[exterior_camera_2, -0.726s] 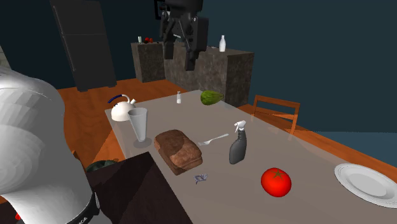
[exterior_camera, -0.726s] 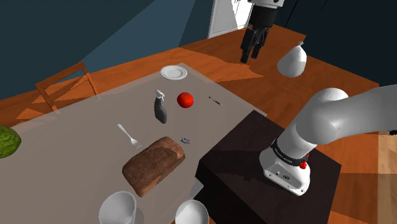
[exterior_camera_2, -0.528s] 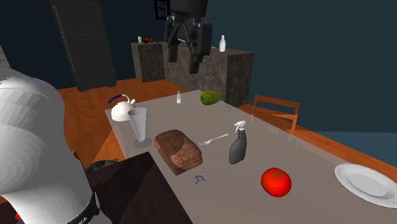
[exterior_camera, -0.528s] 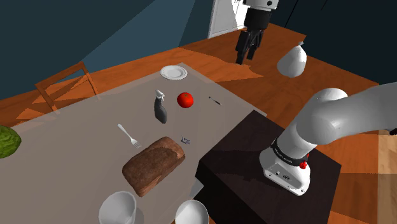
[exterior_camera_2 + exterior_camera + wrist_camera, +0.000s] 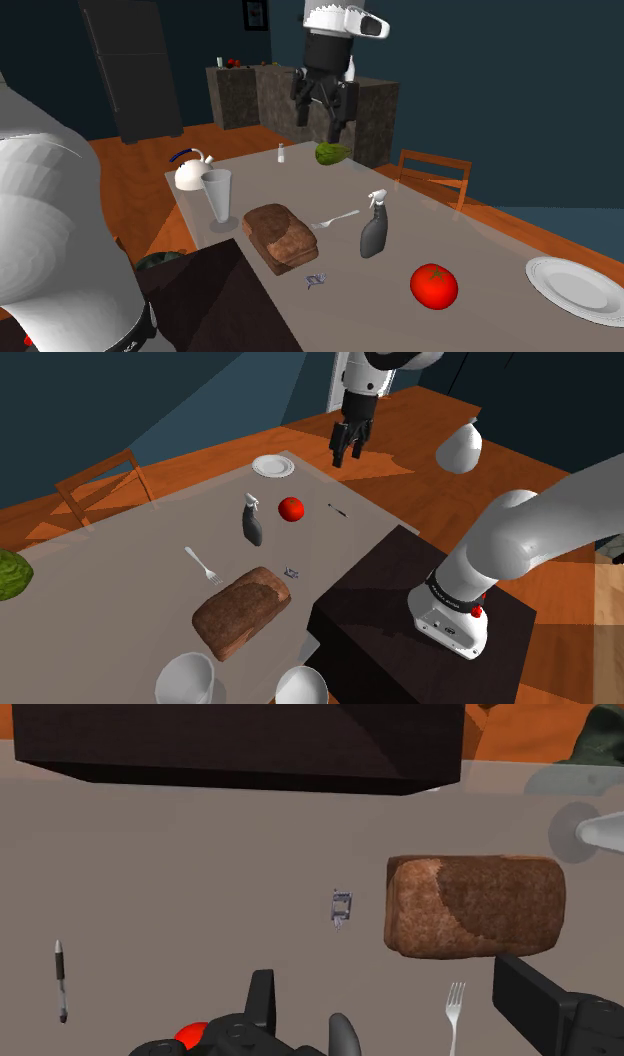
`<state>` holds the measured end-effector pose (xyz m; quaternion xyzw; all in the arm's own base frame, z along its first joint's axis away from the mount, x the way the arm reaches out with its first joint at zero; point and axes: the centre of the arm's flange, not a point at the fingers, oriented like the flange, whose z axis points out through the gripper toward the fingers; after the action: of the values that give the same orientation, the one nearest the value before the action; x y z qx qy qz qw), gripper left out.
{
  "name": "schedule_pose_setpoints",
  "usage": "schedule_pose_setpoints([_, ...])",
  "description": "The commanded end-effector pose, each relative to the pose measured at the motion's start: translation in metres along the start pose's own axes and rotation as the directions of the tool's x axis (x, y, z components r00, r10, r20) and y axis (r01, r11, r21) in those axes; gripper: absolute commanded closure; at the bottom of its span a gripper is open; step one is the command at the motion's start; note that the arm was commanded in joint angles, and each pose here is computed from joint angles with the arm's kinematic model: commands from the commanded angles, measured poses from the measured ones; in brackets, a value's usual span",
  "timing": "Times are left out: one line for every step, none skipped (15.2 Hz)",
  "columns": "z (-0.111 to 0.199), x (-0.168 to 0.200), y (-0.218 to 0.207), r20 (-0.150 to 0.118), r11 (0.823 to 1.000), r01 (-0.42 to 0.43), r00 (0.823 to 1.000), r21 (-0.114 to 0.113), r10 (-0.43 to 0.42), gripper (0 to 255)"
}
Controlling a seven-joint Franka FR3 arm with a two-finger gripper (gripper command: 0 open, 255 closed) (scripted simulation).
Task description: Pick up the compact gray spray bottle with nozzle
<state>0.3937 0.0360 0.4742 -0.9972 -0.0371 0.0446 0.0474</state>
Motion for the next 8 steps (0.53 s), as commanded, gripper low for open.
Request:
schedule_pose_setpoints([0.014,0.022,-0.004,-0.005,1.000,0.001,1.000,-0.006,-0.001,0])
schedule_pose_setpoints([0.022,0.033,-0.006,-0.006,1.000,0.002,1.000,-0.009,-0.002,0])
schedule_pose_setpoints([0.029,0.043,-0.009,-0.008,1.000,0.002,1.000,-0.012,-0.002,0])
schedule_pose_setpoints([0.036,0.054,-0.011,-0.009,1.000,0.003,1.000,-0.015,-0.003,0])
schedule_pose_setpoints([0.044,0.065,-0.013,-0.011,1.000,0.003,1.000,-0.018,-0.004,0])
schedule_pose_setpoints([0.051,0.075,-0.016,-0.012,1.000,0.004,1.000,-0.021,-0.004,0])
schedule_pose_setpoints([0.058,0.086,-0.018,-0.014,1.000,0.005,1.000,-0.024,-0.005,0])
schedule_pose_setpoints([0.066,0.096,-0.020,-0.015,1.000,0.005,1.000,-0.026,-0.006,0])
